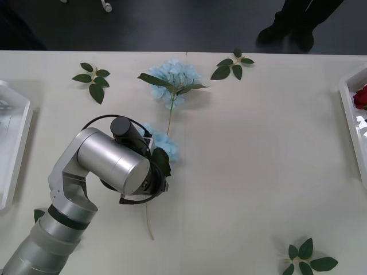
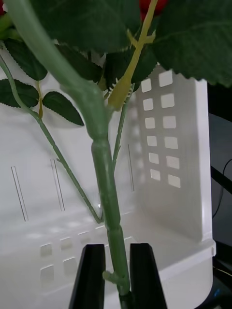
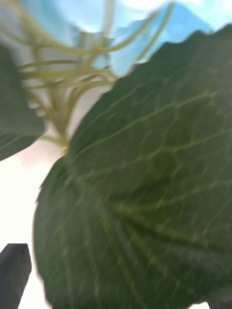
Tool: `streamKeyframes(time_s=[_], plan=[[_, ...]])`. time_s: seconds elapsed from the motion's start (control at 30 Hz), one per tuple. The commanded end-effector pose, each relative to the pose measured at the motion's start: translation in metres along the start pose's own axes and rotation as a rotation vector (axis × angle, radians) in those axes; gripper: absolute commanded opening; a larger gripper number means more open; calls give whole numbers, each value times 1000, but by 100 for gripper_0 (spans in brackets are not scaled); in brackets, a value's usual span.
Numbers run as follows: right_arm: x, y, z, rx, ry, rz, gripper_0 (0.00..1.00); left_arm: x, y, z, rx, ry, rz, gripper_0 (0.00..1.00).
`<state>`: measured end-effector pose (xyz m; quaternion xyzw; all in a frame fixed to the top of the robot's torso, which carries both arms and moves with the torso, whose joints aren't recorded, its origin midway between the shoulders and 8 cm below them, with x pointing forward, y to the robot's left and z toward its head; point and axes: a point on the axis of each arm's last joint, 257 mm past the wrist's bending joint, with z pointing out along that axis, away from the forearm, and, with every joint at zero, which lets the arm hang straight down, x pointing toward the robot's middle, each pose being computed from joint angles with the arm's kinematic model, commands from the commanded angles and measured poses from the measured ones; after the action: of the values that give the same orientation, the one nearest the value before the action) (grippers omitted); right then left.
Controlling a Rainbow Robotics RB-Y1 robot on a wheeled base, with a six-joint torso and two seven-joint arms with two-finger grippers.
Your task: Put the red flowers into the right box and the blue flowers into the left box
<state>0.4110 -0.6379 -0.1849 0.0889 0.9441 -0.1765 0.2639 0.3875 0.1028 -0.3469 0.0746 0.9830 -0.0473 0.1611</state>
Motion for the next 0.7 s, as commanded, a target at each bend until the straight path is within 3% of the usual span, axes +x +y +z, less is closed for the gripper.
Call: streamKeyframes(time_s=[0.03, 0.5, 0.53, 0.6, 0.63, 0.7], plan=[[-22, 7, -12, -22, -49, 42, 77, -10, -2, 2, -2, -23, -17, 100], [-27, 20, -15, -49, -66, 30, 79, -11, 6, 23, -13, -14, -27, 100], [-29, 26, -15, -62, -72, 29, 79, -10, 6, 25, -11, -11, -27, 83], [-31, 34, -15, -79, -85, 26, 79, -11, 6, 26, -9, -13, -29, 30], [-33, 37, -15, -87, -92, 27, 79, -11, 6, 26, -8, -15, -29, 14], [-37, 49, -16, -112, -113, 22, 79, -11, 6, 26, -8, -15, -29, 0]])
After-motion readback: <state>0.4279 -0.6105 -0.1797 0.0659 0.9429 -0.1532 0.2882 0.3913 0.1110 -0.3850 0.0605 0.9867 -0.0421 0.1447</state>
